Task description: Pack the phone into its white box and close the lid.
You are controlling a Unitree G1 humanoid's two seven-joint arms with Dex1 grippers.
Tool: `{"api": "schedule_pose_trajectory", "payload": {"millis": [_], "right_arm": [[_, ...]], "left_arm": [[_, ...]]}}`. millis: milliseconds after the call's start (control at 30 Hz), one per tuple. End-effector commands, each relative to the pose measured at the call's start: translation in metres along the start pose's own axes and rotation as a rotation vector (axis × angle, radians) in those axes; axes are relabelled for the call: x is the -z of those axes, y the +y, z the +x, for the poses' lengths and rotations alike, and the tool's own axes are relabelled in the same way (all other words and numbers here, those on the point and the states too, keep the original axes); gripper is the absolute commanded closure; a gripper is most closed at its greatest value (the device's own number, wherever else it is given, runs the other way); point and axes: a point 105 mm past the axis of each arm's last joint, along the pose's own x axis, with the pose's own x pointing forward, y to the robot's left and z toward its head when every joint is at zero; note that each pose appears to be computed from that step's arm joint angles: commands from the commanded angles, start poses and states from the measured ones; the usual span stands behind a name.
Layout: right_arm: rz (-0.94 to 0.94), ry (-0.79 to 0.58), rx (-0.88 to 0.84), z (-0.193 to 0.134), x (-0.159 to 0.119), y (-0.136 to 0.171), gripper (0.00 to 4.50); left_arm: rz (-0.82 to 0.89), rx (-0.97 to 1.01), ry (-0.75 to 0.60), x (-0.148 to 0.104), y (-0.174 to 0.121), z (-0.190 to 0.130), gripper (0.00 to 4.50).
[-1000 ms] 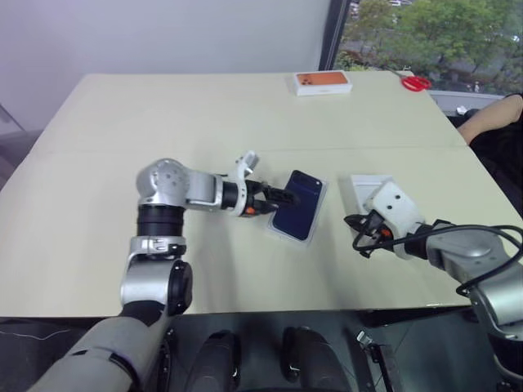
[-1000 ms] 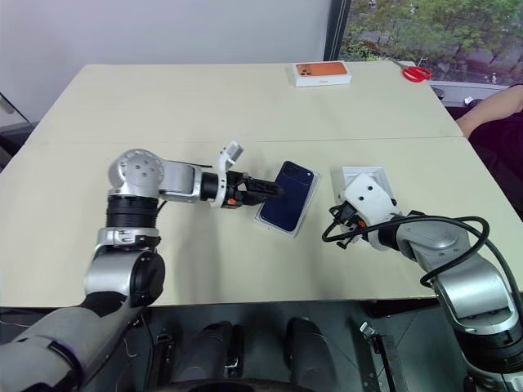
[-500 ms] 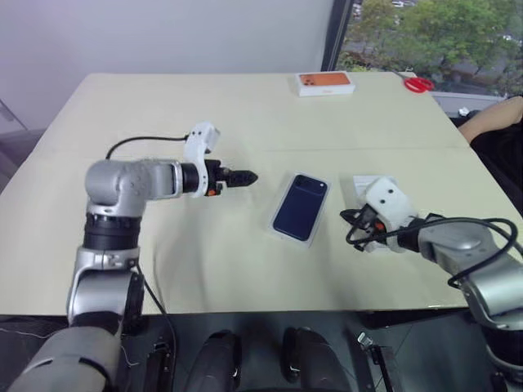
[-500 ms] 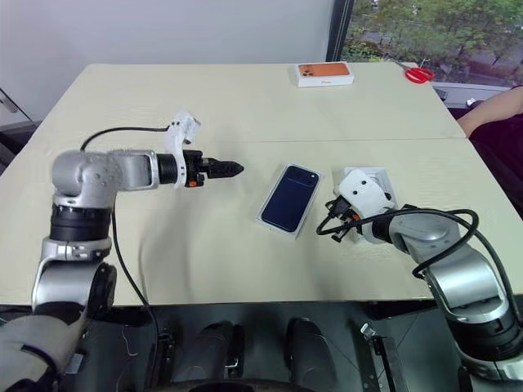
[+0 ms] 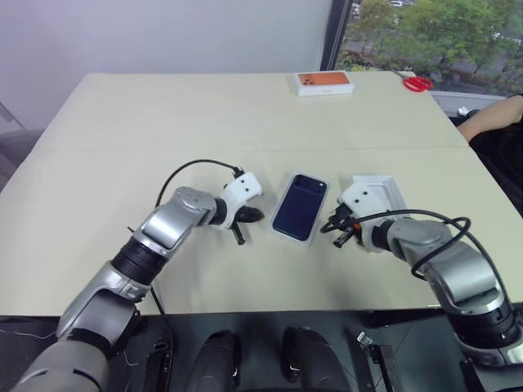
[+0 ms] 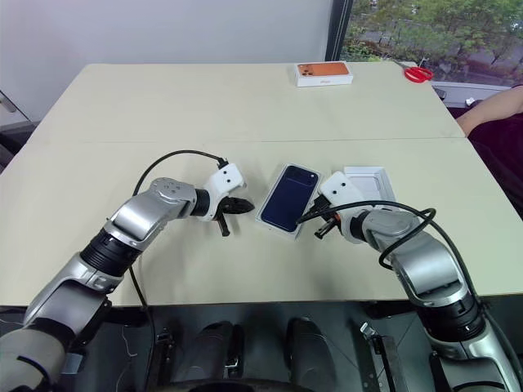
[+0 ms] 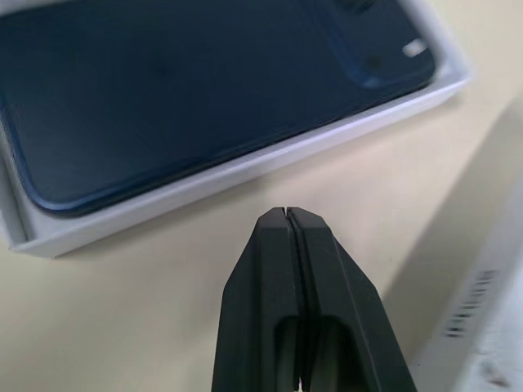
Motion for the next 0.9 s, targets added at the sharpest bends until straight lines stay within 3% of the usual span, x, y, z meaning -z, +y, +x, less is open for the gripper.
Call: {"api": "schedule_pose_trajectory", "payload": {"millis": [33,500,900], "right_arm": [[-0.024,-0.042,-0.012,0.0,-0.012,0.005,4.5],[-0.099,-0.055,-0.171,-0.018,-0.009,0.034,4.5],[-0.121,-0.041,-0.192,-0.029,-0.003,0.037,4.5]], "left_arm": [[0.051,0.073,-0.004,-0.006,-0.013,0.003,4.43],[-0.039,0.314,-0.008,-0.013,-0.064,0.005,4.43],[-0.054,0.326,0.002,-0.011,-0.067,0.003,4.43]]}}
